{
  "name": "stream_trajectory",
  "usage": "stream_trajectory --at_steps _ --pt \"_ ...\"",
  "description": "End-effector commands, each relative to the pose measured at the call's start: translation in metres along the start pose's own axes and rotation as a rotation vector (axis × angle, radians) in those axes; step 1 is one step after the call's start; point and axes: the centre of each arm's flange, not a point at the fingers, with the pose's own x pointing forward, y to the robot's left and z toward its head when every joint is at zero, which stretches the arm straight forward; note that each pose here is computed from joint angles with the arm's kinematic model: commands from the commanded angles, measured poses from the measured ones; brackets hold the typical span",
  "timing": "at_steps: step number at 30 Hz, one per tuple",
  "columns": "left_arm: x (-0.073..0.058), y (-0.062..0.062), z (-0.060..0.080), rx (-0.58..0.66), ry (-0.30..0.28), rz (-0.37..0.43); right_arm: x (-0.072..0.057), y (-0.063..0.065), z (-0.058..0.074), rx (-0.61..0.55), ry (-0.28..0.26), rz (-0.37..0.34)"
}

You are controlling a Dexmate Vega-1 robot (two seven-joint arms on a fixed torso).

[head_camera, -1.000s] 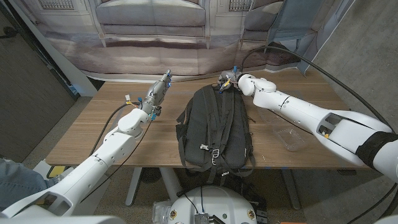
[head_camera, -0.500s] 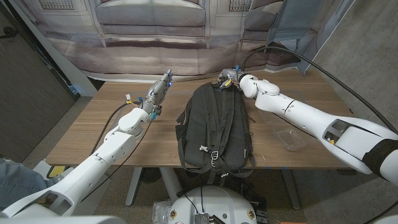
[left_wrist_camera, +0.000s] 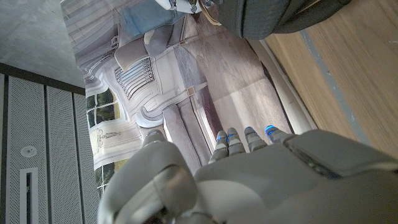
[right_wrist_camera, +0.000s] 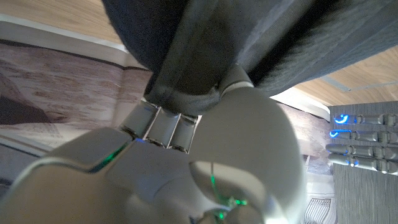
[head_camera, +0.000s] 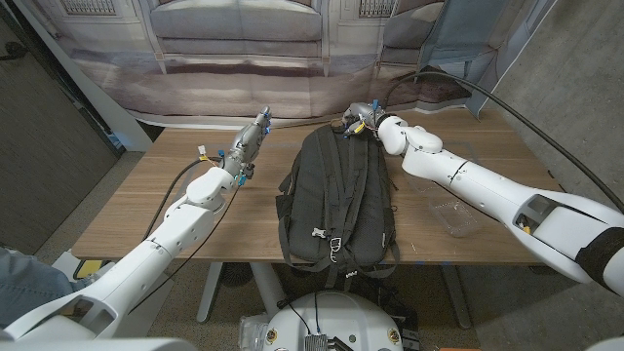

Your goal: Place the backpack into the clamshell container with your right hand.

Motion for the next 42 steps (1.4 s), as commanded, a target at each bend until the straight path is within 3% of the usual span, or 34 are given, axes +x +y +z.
stream_trajectory --at_steps 1,42 --pt "0.007 -0.001 0.003 0.005 -0.007 -0.014 -0.014 -0.012 0.006 0.007 -0.021 -0.070" --pt "0.007 -0.001 0.014 0.018 -0.029 -0.032 -0.068 -0.055 0.031 -0.020 -0.051 -0.253"
